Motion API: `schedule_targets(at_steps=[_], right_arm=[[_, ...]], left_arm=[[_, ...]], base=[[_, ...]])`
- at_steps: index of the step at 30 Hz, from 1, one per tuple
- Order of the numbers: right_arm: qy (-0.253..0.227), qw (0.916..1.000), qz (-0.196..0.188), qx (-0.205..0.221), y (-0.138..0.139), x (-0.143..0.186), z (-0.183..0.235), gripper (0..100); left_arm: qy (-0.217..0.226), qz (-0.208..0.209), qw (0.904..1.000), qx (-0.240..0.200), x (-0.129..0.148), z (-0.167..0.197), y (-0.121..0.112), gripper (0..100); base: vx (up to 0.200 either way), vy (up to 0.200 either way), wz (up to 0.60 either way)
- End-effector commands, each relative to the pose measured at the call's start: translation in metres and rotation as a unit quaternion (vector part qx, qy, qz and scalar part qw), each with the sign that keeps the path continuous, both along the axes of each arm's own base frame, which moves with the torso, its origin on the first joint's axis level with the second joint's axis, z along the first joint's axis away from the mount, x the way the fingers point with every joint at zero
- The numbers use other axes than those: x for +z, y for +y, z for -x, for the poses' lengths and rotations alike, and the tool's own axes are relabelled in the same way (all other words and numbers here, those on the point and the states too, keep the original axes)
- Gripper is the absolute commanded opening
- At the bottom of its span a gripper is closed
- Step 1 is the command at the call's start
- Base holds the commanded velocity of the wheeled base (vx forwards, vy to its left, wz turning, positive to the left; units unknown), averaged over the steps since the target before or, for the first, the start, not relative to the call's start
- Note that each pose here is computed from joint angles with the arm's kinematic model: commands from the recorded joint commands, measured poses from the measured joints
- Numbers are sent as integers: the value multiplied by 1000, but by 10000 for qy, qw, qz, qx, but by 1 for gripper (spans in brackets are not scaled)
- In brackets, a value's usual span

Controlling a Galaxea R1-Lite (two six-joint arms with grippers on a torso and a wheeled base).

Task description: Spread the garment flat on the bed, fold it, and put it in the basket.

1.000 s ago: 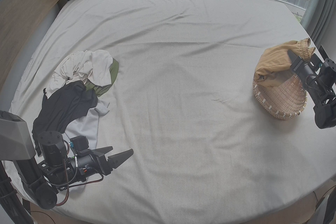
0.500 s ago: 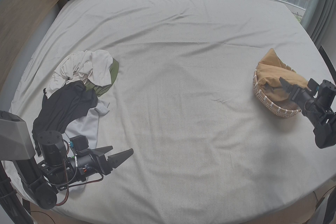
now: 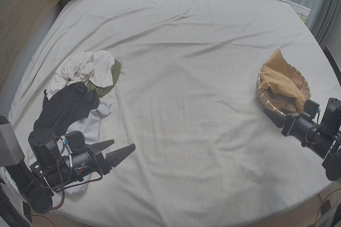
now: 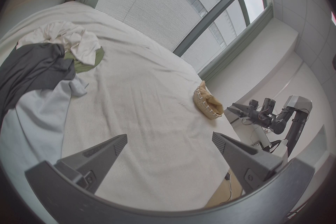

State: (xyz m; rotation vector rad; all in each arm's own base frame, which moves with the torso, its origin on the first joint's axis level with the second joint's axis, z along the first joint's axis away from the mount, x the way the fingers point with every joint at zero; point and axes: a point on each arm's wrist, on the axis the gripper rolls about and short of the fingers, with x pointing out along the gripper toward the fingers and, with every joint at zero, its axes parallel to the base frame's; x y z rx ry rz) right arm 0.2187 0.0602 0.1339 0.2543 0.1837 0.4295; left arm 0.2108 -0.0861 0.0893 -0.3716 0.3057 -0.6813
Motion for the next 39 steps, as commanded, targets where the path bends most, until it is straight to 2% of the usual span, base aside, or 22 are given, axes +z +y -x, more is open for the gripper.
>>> schedule_targets(at_steps=[1, 4, 6, 9, 11, 15, 17, 19, 23, 27, 31, 34, 35, 39], right_arm=[[28, 9943, -7, 1064, 38, 1, 31, 100], [-4, 9928, 4, 1195, 42, 0, 41, 100], [-126, 9936, -8, 1122, 41, 2, 49, 100], [-271, 9962, 10, 829, 33, 4, 65, 100], [-374, 9962, -39, 781, 25, 6, 82, 100], [-537, 9966, -119, 610, 10, 7, 102, 100], [-727, 9969, -205, 238, -6, 14, 116, 100], [-786, 9967, -183, 55, -16, 16, 125, 100], [-916, 9954, -201, -175, -28, 17, 141, 100], [-1024, 9930, -201, -550, -38, 17, 151, 100], [-1082, 9928, -180, -480, -45, 12, 171, 100], [-1005, 9934, -144, -532, -49, 5, 183, 100], [-968, 9935, -107, -592, -53, -6, 199, 100], [-890, 9938, -23, -665, -55, -24, 219, 100]], left_arm=[[-634, 222, 9977, -59, 31, 33, 9, 100], [-723, 239, 9971, -45, 35, 45, 14, 100], [-831, 279, 9961, -29, 39, 53, 17, 100], [-1099, 380, 9932, 102, 49, 60, 21, 100], [-1204, 408, 9915, 271, 54, 64, 23, 100], [-1243, 399, 9902, 493, 58, 73, 27, 100], [-1198, 356, 9904, 591, 62, 89, 35, 100], [-1097, 218, 9918, 623, 61, 101, 40, 100], [-761, -243, 9937, 787, 50, 131, 53, 100], [-609, -304, 9936, 903, 42, 155, 62, 100], [-502, -363, 9924, 1065, 30, 178, 72, 100], [-493, -389, 9907, 1206, 24, 187, 75, 100], [-552, -381, 9889, 1329, 15, 202, 79, 100], [-750, -332, 9841, 1572, 2, 219, 82, 100]], base=[[0, 0, 0], [0, 0, 0], [0, 0, 0], [0, 0, 0], [0, 0, 0], [0, 0, 0], [0, 0, 0], [0, 0, 0], [0, 0, 0], [0, 0, 0], [0, 0, 0], [0, 0, 0], [0, 0, 0], [0, 0, 0]])
